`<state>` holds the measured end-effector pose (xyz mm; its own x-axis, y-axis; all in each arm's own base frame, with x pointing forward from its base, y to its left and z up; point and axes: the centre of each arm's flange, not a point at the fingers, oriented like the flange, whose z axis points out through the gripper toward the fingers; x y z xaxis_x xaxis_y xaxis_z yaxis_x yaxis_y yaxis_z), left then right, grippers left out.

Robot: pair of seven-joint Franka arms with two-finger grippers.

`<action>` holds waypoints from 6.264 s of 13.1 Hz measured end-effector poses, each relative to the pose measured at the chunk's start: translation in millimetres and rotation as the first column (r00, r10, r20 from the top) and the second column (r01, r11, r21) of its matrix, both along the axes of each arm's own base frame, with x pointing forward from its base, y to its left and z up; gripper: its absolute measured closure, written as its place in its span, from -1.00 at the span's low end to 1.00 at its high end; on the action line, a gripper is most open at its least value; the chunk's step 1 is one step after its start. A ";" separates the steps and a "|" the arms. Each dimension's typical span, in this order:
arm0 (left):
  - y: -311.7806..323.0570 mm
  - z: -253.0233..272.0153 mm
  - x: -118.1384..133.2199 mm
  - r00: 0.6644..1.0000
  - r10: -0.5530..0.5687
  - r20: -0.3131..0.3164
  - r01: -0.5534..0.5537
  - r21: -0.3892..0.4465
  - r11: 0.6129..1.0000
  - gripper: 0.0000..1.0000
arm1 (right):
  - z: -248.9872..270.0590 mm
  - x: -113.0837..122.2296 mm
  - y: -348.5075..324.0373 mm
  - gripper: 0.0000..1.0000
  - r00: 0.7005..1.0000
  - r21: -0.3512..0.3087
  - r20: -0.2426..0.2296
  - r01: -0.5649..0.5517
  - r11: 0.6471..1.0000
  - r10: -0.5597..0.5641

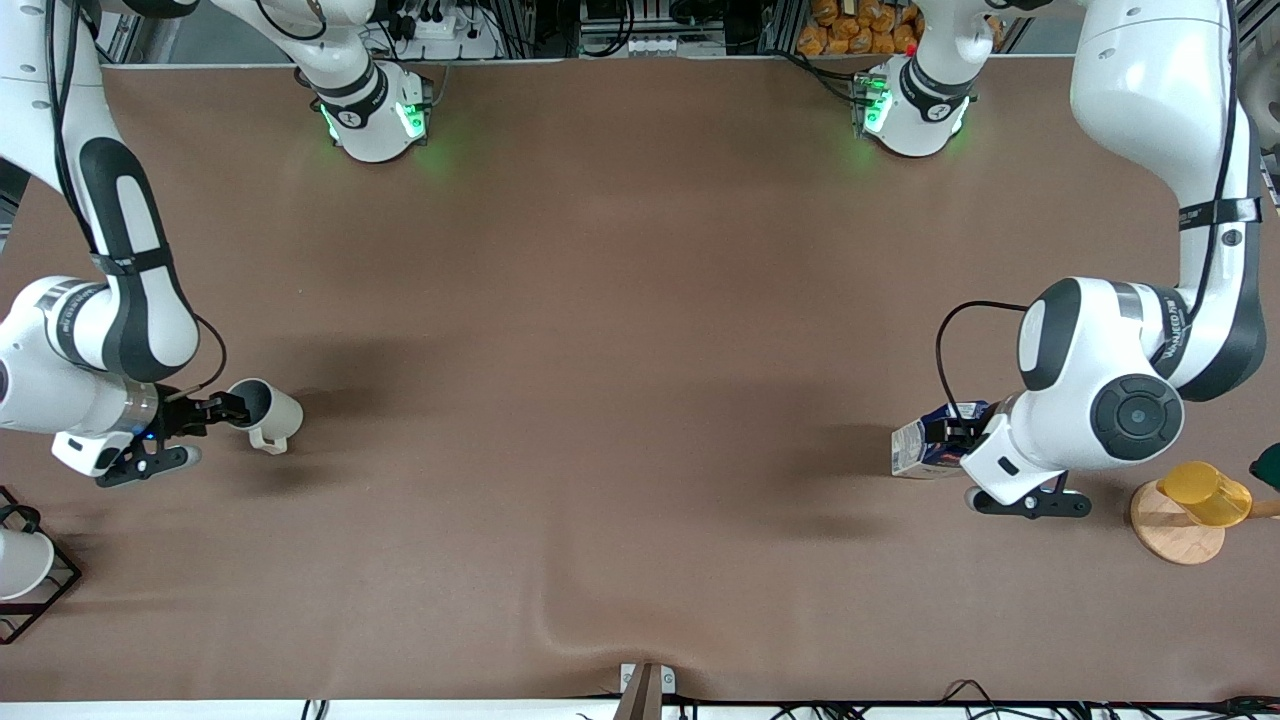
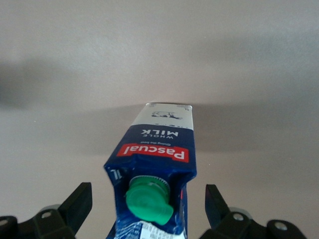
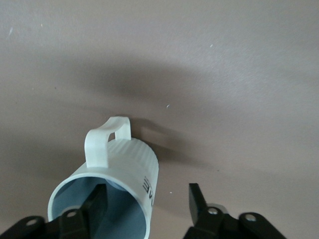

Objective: Place milk next to cup
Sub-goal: 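Grasp and lift the mug with the right gripper while the left gripper lifts the milk, then carry the mug to the table center while the left gripper carries the milk, then release the mug with the right gripper while the left gripper brings the milk, then lower the milk carton beside the white mug with the left gripper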

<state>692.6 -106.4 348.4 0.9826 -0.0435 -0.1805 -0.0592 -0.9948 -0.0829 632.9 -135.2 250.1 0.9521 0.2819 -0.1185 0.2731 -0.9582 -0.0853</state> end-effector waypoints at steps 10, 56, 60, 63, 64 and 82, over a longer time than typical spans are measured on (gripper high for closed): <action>1.7 -37.8 3.0 0.998 -0.043 -0.053 0.043 -0.008 0.999 0.09 | 52.4 19.3 61.5 0.93 0.981 -0.023 -0.122 0.150 0.988 -0.152; -369.6 33.3 -198.2 0.990 0.100 -0.102 -0.101 -0.008 0.995 0.30 | 191.3 44.5 108.7 -1.00 0.937 0.027 0.035 0.347 0.937 -0.348; -403.1 5.4 -206.3 0.989 0.122 -0.087 -0.125 -0.028 0.992 0.30 | 199.4 27.6 14.7 -1.00 0.955 0.047 0.028 0.293 0.955 -0.295; -417.9 -10.1 -211.3 0.991 0.109 -0.081 -0.113 -0.038 0.993 0.30 | 260.3 5.5 23.6 -1.00 0.958 0.063 0.062 0.276 0.959 -0.280; -419.3 -16.1 -211.5 0.991 0.110 -0.082 -0.113 -0.034 0.993 0.30 | 285.2 -6.8 31.7 -1.00 0.956 0.070 0.083 0.275 0.959 -0.280; -423.3 -36.3 -200.9 0.993 0.120 0.004 -0.120 -0.015 0.993 0.02 | 335.7 -102.7 102.2 -1.00 0.949 0.022 0.186 0.255 0.967 -0.255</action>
<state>491.7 -529.7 312.0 0.9818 0.0725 -0.1755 0.0612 -0.9958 -0.0686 530.2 -33.0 585.8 0.9974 0.0267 0.0671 0.0304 -0.9981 -0.0538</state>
